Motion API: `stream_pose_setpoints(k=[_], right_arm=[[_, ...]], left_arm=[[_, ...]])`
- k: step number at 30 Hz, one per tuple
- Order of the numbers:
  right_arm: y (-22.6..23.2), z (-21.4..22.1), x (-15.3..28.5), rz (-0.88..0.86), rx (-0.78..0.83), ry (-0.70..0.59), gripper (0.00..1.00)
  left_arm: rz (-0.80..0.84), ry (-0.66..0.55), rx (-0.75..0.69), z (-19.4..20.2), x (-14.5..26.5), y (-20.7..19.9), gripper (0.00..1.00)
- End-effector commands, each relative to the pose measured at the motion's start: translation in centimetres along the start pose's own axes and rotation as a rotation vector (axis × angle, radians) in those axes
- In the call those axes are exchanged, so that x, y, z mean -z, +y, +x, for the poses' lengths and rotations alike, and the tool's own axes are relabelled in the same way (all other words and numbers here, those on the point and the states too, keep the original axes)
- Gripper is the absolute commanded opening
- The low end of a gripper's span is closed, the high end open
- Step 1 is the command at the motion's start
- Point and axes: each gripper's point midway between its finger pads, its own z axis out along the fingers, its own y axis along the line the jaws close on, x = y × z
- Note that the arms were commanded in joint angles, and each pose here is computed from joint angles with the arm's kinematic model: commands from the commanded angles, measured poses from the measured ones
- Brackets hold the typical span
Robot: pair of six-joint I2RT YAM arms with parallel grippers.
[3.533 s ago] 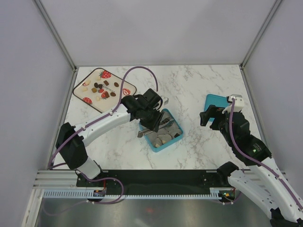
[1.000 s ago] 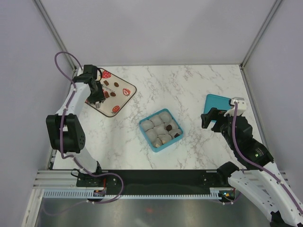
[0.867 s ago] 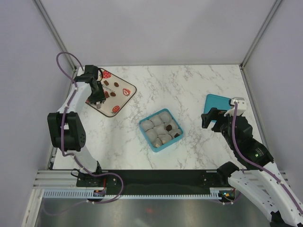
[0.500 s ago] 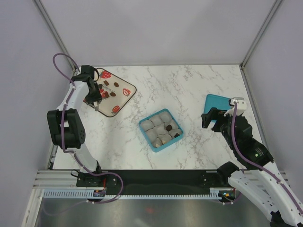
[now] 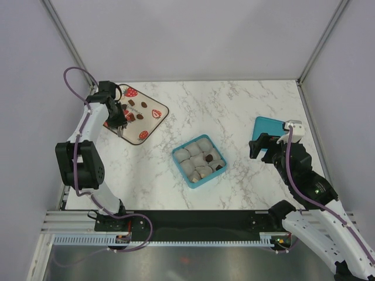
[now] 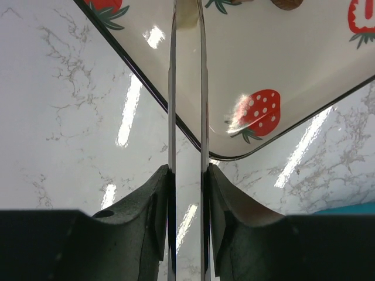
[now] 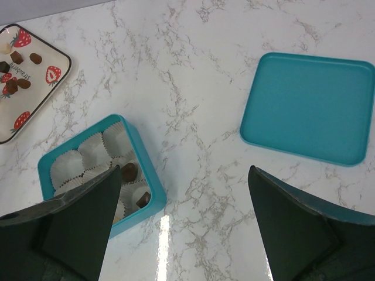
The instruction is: Pack the chocolate
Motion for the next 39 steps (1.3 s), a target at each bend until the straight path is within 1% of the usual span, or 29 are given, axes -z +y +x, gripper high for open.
stream_pose_setpoints(k=[1, 5, 6, 10, 13, 14, 16, 17, 19, 20, 23, 30, 33, 39], right_arm=[[0.6, -1.5, 0.2, -0.020, -0.026, -0.042, 0.97], [0.6, -1.4, 0.1, -0.015, -0.023, -0.036, 0.97], [0.6, -1.4, 0.1, -0.013, -0.019, -0.035, 0.97], [0.3, -1.4, -0.1, 0.003, -0.011, -0.032, 0.97], [0.1, -1.3, -0.2, 0.017, -0.007, -0.028, 0.97], [0.2, -1.1, -0.3, 0.017, -0.004, -0.019, 0.97], [0.1, -1.1, -0.4, 0.020, -0.008, -0.017, 0.97], [0.2, -1.0, -0.4, 0.019, -0.007, -0.015, 0.97], [0.3, -0.9, -0.5, 0.017, -0.009, -0.010, 0.97], [0.4, -0.9, -0.6, 0.015, -0.012, -0.006, 0.97], [0.4, -0.7, -0.8, 0.018, -0.011, 0.004, 0.97], [0.6, -0.7, -0.8, 0.011, -0.018, 0.004, 0.97], [0.5, -0.7, -0.7, 0.012, -0.017, 0.003, 0.97], [0.7, -0.6, -0.8, 0.007, -0.022, 0.009, 0.97]], left_arm=[[0.084, -0.095, -0.038, -1.1, 3.7, -1.2, 0.36], [0.167, -0.123, -0.060, -0.8, 6.3, -2.8, 0.34], [0.189, -0.123, -0.096, -0.3, 6.9, -4.0, 0.34], [0.246, -0.135, -0.171, 1.0, 9.3, -6.3, 0.33], [0.303, -0.136, -0.248, 2.5, 11.0, -8.9, 0.33], [0.335, -0.129, -0.296, 3.6, 11.6, -10.5, 0.33], [0.356, -0.125, -0.332, 4.8, 12.5, -11.7, 0.33], [0.385, -0.120, -0.372, 5.9, 13.1, -13.0, 0.33], [0.425, -0.115, -0.401, 7.1, 14.0, -14.5, 0.33], [0.469, -0.104, -0.438, 8.3, 14.6, -15.9, 0.33], [0.513, -0.075, -0.504, 10.6, 15.2, -18.1, 0.32], [0.577, -0.026, -0.595, 14.9, 16.4, -20.4, 0.32], [0.598, -0.013, -0.632, 16.7, 17.0, -20.8, 0.32], [0.638, 0.057, -0.689, 19.9, 17.3, -21.0, 0.32]])
